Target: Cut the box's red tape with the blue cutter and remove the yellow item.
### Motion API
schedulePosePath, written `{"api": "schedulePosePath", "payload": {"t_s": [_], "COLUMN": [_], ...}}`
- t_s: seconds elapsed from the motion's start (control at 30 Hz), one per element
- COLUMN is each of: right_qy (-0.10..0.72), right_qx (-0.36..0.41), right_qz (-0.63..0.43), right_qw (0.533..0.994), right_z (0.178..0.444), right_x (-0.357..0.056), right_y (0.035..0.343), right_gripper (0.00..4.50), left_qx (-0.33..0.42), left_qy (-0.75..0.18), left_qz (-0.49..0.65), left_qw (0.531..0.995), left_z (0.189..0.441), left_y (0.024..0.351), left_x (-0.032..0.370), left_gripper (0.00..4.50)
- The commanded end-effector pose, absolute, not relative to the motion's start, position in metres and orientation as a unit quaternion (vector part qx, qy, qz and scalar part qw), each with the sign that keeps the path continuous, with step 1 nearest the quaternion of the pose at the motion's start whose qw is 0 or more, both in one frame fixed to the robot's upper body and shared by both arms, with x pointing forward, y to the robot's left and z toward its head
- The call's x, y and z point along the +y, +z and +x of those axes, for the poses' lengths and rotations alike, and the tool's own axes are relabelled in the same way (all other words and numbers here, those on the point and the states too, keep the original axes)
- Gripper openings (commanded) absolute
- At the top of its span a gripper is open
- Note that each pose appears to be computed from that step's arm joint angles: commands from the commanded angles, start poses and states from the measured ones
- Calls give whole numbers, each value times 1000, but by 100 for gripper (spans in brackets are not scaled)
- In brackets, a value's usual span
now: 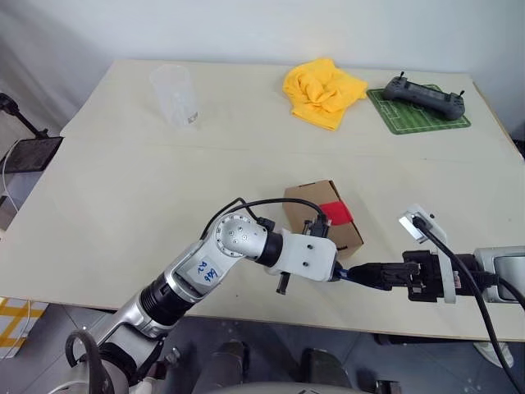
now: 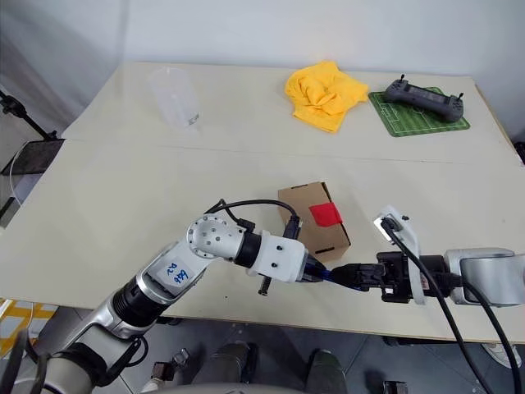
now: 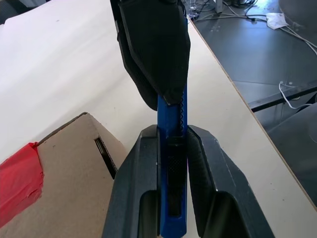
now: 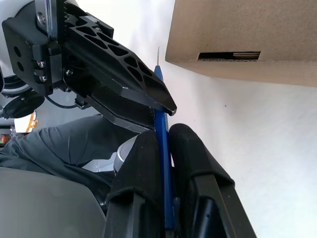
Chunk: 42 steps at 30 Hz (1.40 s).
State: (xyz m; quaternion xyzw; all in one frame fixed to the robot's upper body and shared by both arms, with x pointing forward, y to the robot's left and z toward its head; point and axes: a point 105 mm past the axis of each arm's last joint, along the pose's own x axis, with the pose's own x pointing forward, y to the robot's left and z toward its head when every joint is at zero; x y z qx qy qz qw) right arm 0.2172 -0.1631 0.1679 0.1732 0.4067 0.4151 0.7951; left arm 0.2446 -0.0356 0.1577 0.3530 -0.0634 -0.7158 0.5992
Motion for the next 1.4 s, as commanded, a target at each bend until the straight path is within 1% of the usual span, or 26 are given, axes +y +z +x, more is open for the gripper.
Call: {"api": "schedulePosePath", "payload": {"t_s": [0.03,0.13,0.2,0.23,0.3,0.33,0.37,0.4,0.63,0.67,0.77,0.9,0.93,1.1,1.13,1.17,1.2,1.23,1.27,1.3,1.4], "right_qy": [409,409,406,405,405,404,406,408,405,405,404,403,403,402,403,402,403,408,412,416,432], "right_qx": [413,415,409,407,405,404,403,402,400,402,406,409,410,406,405,404,402,401,397,393,374], "right_qz": [175,176,177,177,177,178,179,181,185,184,184,186,186,192,193,192,191,188,185,184,188], "right_qw": [795,794,797,799,801,801,800,800,801,801,799,797,797,798,798,799,799,798,799,799,799], "right_z": [218,218,221,223,225,225,225,226,228,228,227,225,225,225,226,226,225,224,222,221,217], "right_x": [-163,-162,-160,-160,-158,-158,-157,-156,-156,-157,-160,-161,-161,-162,-161,-161,-160,-160,-160,-160,-163], "right_y": [164,162,162,162,161,161,161,161,161,161,161,161,161,160,160,160,160,162,165,168,178], "right_gripper": [11,11,85,111,177,212,258,275,275,238,159,18,8,9,9,9,9,9,9,9,9], "left_qx": [-105,-108,-110,-111,-112,-112,-112,-112,-111,-111,-112,-114,-115,-119,-119,-141,-143,-147,-146,-131,-97], "left_qy": [-714,-713,-712,-711,-711,-711,-710,-710,-711,-711,-710,-708,-707,-716,-718,-707,-704,-700,-700,-705,-723], "left_qz": [350,349,351,352,351,351,351,351,351,351,352,353,353,343,337,331,312,310,312,306,293], "left_qw": [598,598,598,598,599,600,600,600,599,599,600,601,601,596,598,609,622,626,626,626,618], "left_z": [239,239,240,240,241,241,241,240,240,240,240,241,241,237,237,240,242,244,245,246,244], "left_y": [174,175,176,177,177,177,177,177,176,176,176,176,176,179,180,187,193,196,198,196,191], "left_x": [-43,-45,-45,-45,-46,-46,-46,-46,-47,-47,-47,-47,-47,-47,-46,-47,-47,-44,-39,-32,-10], "left_gripper": [42,42,42,42,42,42,42,42,42,42,42,42,42,42,42,42,115,132,170,195,291]}}
